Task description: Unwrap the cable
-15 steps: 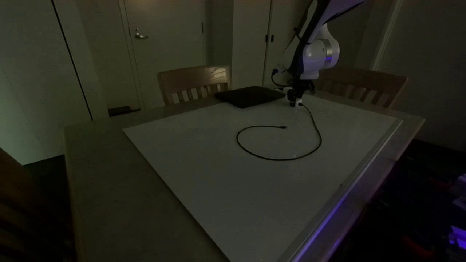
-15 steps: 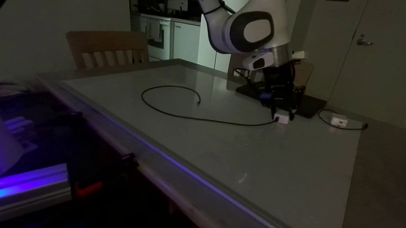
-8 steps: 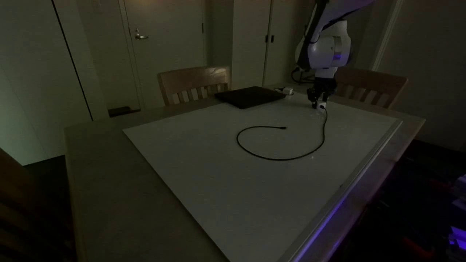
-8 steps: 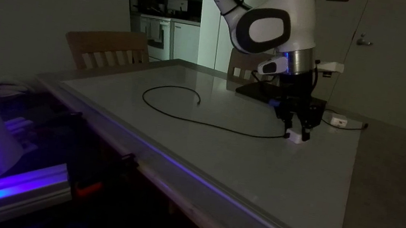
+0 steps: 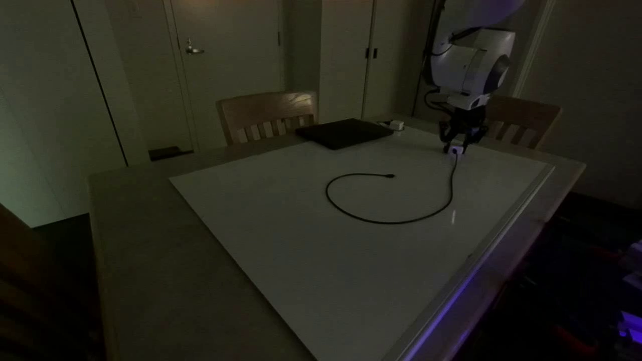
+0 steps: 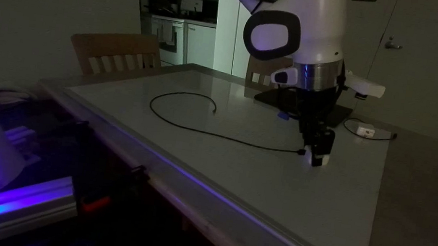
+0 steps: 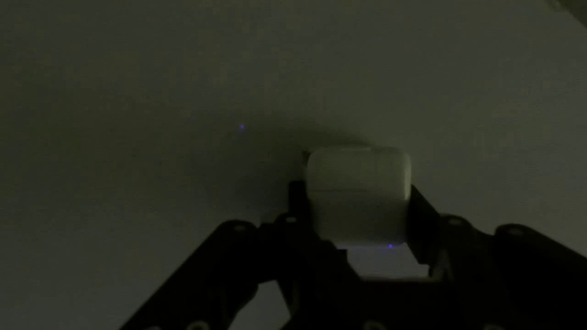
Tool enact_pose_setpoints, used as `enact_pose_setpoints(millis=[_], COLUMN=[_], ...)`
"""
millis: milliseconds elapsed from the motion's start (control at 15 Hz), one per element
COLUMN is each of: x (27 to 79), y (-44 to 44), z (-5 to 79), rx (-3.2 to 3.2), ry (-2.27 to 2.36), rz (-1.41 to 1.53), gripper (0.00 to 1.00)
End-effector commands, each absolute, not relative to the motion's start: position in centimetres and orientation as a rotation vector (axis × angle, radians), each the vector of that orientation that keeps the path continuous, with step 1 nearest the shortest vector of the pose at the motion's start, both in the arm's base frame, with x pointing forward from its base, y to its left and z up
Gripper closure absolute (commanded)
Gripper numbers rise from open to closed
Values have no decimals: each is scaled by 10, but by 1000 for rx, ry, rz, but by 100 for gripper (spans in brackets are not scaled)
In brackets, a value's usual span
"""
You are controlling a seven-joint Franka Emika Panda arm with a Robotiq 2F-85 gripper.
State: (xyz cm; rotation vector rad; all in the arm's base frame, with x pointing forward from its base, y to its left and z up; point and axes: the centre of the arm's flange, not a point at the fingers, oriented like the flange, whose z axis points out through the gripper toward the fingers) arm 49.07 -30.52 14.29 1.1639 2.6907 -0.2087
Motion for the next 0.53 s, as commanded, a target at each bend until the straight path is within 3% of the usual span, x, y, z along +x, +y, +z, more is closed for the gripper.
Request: enact_pose_setpoints(millis=[0, 267, 467], x=[480, 464, 468], y=[-292, -291, -281], z=[139, 146, 147], rx=[1427, 1507, 1440], ry=[2600, 2507, 2516], rz=[-148, -124, -146], gripper=[24, 2, 0])
